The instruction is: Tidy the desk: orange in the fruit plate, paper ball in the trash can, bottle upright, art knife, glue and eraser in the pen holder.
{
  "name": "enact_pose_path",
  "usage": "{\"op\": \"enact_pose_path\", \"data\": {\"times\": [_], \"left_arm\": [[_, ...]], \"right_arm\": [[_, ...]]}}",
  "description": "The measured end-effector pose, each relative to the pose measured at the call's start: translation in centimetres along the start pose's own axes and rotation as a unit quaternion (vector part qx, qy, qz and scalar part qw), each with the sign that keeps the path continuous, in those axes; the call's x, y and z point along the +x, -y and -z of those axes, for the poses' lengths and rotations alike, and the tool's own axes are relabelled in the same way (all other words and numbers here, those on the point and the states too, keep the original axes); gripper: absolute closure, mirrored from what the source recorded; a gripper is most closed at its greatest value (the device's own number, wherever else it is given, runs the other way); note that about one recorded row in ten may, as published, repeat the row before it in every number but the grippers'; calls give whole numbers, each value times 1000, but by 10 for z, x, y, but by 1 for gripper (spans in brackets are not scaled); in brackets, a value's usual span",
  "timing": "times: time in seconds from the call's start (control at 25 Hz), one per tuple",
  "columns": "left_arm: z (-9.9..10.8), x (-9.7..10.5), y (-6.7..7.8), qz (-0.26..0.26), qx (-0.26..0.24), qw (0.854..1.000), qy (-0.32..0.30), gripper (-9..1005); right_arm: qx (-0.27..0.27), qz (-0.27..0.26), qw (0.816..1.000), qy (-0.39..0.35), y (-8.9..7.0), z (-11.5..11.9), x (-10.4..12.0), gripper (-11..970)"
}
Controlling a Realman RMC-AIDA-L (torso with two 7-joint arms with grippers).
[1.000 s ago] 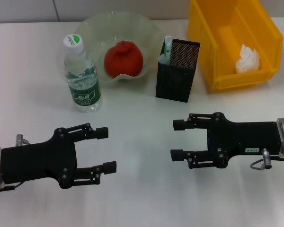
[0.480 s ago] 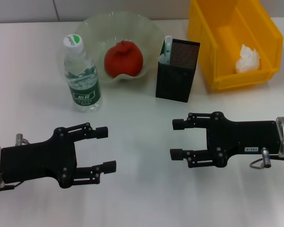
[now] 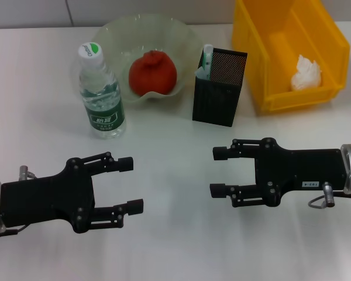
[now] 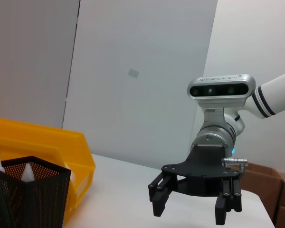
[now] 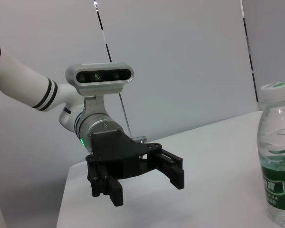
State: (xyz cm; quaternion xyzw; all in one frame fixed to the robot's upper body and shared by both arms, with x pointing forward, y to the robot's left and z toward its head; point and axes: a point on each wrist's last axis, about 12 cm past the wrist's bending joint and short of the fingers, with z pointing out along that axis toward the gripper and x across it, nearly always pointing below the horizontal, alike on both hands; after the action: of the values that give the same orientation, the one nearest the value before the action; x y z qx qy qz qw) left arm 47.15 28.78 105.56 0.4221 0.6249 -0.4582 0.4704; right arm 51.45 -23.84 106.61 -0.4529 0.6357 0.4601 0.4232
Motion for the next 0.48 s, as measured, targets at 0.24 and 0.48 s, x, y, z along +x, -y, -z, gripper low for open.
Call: {"op": "enact_pose_path", "data": {"times": [0.24, 0.48], "left_arm": [[0, 0, 0, 0, 0, 1000, 0, 195], [0, 0, 0, 0, 0, 1000, 0, 195]], "right_arm": [[0, 0, 1000, 0, 0, 0, 0, 207], [0, 0, 1000, 0, 0, 0, 0, 207]]}}
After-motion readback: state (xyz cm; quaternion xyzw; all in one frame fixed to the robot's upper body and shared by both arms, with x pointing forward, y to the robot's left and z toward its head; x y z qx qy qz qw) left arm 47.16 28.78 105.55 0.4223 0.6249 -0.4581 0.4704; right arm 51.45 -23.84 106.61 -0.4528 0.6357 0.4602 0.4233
